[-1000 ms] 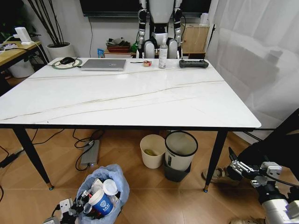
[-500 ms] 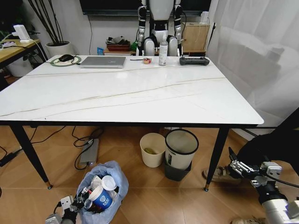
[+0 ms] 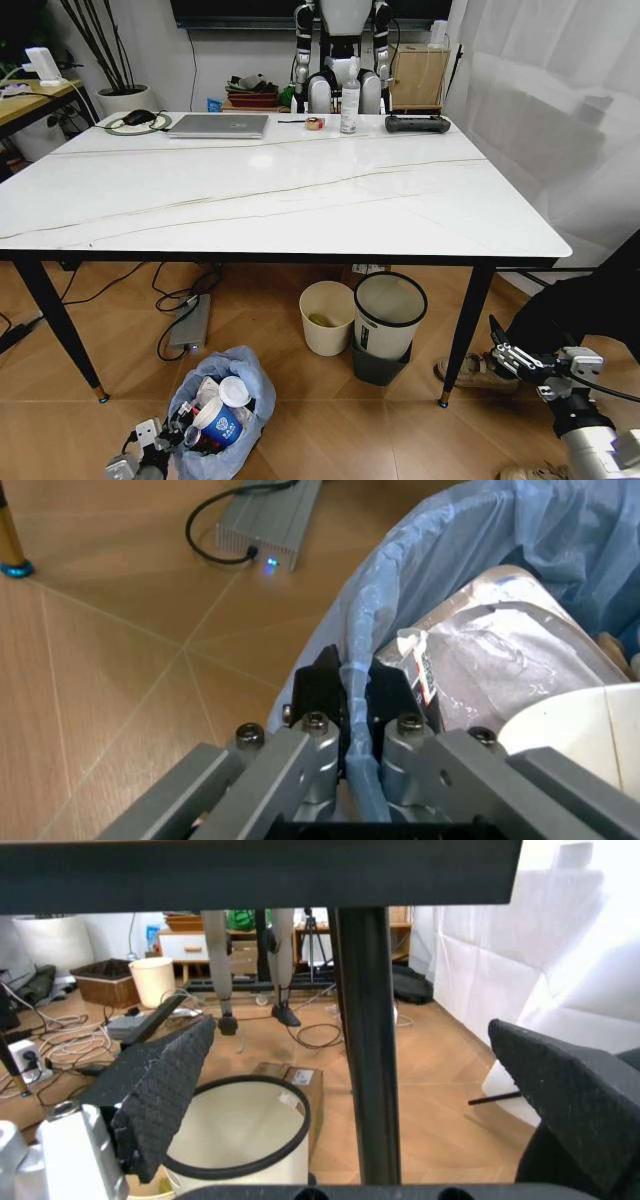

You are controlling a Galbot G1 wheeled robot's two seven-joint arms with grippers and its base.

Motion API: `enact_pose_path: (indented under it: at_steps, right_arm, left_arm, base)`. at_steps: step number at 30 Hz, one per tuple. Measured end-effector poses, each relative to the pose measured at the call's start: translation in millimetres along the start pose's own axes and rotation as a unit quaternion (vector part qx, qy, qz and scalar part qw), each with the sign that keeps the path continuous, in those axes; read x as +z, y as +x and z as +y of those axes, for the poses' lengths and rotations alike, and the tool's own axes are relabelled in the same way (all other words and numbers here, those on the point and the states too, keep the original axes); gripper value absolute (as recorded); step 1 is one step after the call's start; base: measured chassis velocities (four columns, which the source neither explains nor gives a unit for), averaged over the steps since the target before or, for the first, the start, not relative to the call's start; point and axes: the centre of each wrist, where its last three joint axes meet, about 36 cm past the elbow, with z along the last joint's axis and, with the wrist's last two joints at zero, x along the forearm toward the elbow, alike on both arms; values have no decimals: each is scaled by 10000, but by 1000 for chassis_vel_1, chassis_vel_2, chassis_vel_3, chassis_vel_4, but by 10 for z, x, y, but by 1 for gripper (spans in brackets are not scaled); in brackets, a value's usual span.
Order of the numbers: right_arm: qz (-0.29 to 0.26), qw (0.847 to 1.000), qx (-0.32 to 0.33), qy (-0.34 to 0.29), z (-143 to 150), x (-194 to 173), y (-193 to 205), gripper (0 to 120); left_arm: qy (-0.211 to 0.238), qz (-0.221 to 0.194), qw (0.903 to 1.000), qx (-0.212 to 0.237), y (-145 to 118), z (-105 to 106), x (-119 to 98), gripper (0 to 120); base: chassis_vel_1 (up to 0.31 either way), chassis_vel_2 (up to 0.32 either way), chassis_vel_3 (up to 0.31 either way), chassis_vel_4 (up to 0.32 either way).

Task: Pick up the trash bin and place the trash from the table into it.

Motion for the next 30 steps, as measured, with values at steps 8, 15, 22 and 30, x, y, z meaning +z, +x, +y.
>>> enact_pose_path:
  at_steps: [8,15,22,30]
  right_arm:
    - [0,10000,0,0,0,0,0,100]
    - [0,10000,0,0,0,0,0,100]
    - [0,10000,0,0,0,0,0,100]
    - [0,10000,0,0,0,0,0,100]
  left_arm:
    - [122,31,9999,-8,-67,-31,56,0]
    - [173,54,9998,-18,-80,-30,76,0]
    - [165,64,9998,-23,-77,-25,85,0]
    - [-25,-73,10000,-49,-64,-25,99,0]
  base:
    - [0,0,0,0]
    - [0,0,0,0]
    - [0,0,0,0]
    - [0,0,0,0]
